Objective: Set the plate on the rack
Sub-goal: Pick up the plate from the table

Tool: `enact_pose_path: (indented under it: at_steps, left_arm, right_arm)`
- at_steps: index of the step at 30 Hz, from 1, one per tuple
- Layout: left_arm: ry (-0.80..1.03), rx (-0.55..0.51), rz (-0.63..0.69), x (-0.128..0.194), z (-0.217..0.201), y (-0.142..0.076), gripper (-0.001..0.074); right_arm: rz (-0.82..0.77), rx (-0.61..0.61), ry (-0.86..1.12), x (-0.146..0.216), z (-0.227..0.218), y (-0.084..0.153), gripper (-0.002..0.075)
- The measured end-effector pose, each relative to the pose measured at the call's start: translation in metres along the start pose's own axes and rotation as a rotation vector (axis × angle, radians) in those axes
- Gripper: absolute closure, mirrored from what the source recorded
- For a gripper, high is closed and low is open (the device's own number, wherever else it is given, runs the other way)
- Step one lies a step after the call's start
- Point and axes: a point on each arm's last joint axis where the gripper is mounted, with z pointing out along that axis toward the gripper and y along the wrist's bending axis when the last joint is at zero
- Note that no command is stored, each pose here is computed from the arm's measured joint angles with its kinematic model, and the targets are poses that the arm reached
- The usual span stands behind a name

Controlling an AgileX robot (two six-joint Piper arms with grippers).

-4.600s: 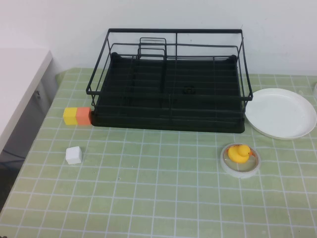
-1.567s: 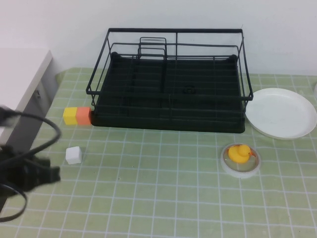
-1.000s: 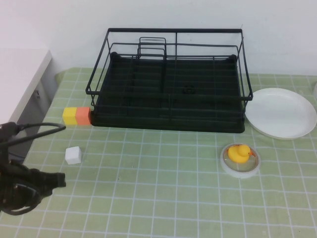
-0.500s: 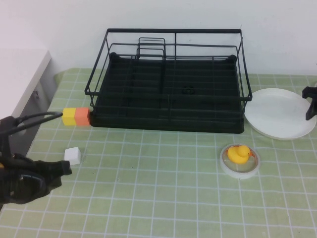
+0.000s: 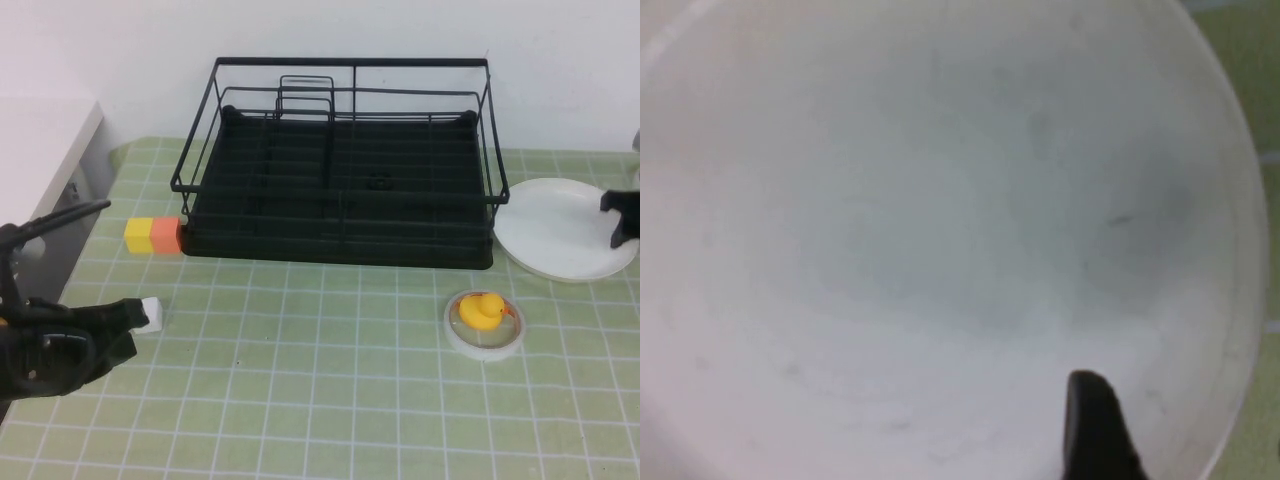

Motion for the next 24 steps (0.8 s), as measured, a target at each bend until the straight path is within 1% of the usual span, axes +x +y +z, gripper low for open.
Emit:
enact_pose_path:
  at_steps: [4,7,10,12,14,15,17,20,24]
  left_arm:
    - [0.001,0.003,0.007,0.000,0.000,0.000,0.0738]
    - [0.001,0.003,0.021,0.000,0.000,0.000,0.0738]
    - [0.001,0.003,0.025,0.000,0.000,0.000,0.0738]
    - [0.001,0.003,0.027,0.000,0.000,0.000,0.0738]
    - [0.001,0.003,0.027,0.000,0.000,0.000,0.0738]
    - [0.001,0.005,0.023,0.000,0.000,0.000,0.0738]
    - [0.003,0.010,0.013,0.000,0.000,-0.001,0.0738]
    - [0.002,0.023,-0.012,0.000,0.000,-0.002,0.0738]
    - [0.004,0.051,-0.060,0.000,0.000,-0.005,0.0738]
  right_arm:
    - [0.004,0.010,0.045,0.008,0.021,-0.004,0.0358]
    - [0.004,0.009,0.033,0.006,0.022,-0.004,0.0372]
    - [0.007,0.008,0.014,0.005,0.023,-0.004,0.0437]
    - [0.009,0.008,0.003,0.004,0.024,-0.006,0.0517]
    - [0.013,0.006,0.000,0.003,0.025,-0.006,0.0616]
    - [0.021,0.003,-0.006,0.003,0.025,-0.005,0.0651]
    - [0.039,-0.005,-0.012,0.002,0.025,-0.005,0.0683]
    - [0.047,-0.007,-0.016,0.001,0.021,-0.005,0.0696]
    - [-0.005,0.026,-0.051,-0.006,-0.002,-0.004,0.0711]
